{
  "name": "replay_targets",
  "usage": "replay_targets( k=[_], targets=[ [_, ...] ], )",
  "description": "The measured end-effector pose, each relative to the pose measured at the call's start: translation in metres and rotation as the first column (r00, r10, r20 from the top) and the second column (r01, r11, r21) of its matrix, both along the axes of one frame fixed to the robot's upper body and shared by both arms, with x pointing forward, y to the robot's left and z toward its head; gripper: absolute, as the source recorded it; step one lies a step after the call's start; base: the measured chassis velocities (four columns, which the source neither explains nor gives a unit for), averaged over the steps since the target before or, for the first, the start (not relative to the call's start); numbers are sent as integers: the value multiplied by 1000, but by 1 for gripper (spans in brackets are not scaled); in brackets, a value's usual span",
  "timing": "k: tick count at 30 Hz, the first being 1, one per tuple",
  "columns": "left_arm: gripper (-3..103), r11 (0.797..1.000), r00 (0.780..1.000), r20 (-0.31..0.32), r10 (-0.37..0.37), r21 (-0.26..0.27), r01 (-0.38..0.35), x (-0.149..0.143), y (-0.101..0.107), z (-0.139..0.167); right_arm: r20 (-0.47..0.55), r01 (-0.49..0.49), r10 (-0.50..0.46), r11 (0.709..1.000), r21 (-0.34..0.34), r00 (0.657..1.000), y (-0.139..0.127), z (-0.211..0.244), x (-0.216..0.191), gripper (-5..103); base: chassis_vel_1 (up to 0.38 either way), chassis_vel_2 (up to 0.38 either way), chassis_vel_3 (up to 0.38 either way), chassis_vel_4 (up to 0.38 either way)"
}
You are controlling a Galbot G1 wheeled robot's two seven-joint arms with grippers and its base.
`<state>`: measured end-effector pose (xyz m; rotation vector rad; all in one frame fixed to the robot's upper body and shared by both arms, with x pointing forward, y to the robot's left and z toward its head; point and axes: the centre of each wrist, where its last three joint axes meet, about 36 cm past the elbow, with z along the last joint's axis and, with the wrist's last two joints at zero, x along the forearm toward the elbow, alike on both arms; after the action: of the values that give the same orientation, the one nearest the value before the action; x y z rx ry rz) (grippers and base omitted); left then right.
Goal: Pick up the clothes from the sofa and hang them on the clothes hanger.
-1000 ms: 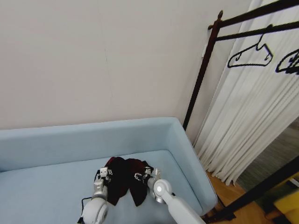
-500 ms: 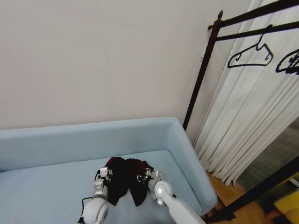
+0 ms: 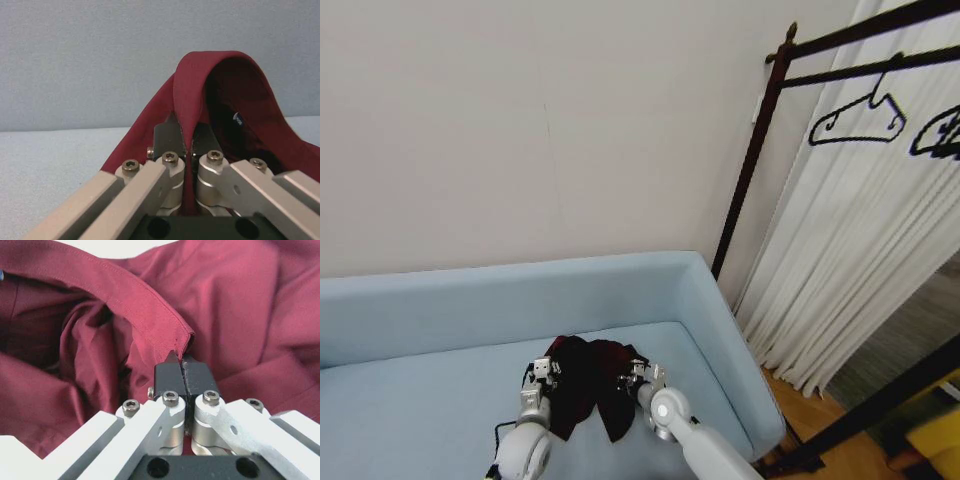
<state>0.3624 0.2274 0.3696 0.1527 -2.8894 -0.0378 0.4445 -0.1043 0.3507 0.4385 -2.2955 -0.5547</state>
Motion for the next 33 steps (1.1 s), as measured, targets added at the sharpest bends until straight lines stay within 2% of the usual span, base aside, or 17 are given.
replay_targets(
  k=[4,7,9,12,13,15,17,18,22,23,24,27,28,32,33],
  targets=[
    [0,1000,1000,8,4,-3,-4,-2,1,3,74,2,1,999,-43,997,-7,8,-1,0,0,0,0,0],
    [0,1000,1000,31,6,-8,-6,-4,2,6,166,-4,17,997,-83,986,-15,19,-1,0,0,0,0,0],
    [0,1000,999,41,5,-11,-4,-4,3,7,187,-4,21,996,-91,982,-16,22,-2,0,0,0,0,0],
    [0,1000,995,100,-10,-26,13,-5,7,16,285,-7,45,991,-134,958,-20,33,-2,0,0,0,0,0],
    [0,1000,995,100,-10,-26,13,-5,7,16,285,-7,45,991,-134,958,-20,33,-2,0,0,0,0,0],
    [0,999,991,132,-24,-37,29,-4,11,24,340,-6,60,987,-158,938,-21,41,1,0,0,0,0,0],
    [0,997,986,164,-42,-60,52,-2,14,37,423,9,75,981,-193,903,-21,52,9,0,0,0,0,0],
    [0,997,986,164,-42,-60,52,-2,14,37,423,9,75,981,-193,903,-21,52,9,0,0,0,0,0],
    [0,991,973,212,-87,-85,107,2,23,68,562,27,103,975,-219,821,-18,93,32,0,0,0,0,0],
    [0,991,973,212,-87,-85,107,2,23,68,562,27,103,975,-219,821,-18,93,32,0,0,0,0,0],
    [0,988,969,225,-104,-87,126,3,26,77,584,29,106,976,-218,805,-18,104,35,0,0,0,0,0],
    [0,980,953,256,-160,-75,184,7,41,113,644,34,113,977,-211,756,-18,139,45,0,0,0,0,0],
    [0,980,953,256,-160,-75,184,7,41,113,644,34,113,977,-211,756,-18,139,45,0,0,0,0,0],
    [0,969,923,308,-229,-15,246,12,60,170,685,21,114,982,-186,719,-23,184,44,0,0,0,0,0],
    [0,969,923,308,-229,-15,246,12,60,170,685,21,114,982,-186,719,-23,184,44,0,0,0,0,0]
  ],
)
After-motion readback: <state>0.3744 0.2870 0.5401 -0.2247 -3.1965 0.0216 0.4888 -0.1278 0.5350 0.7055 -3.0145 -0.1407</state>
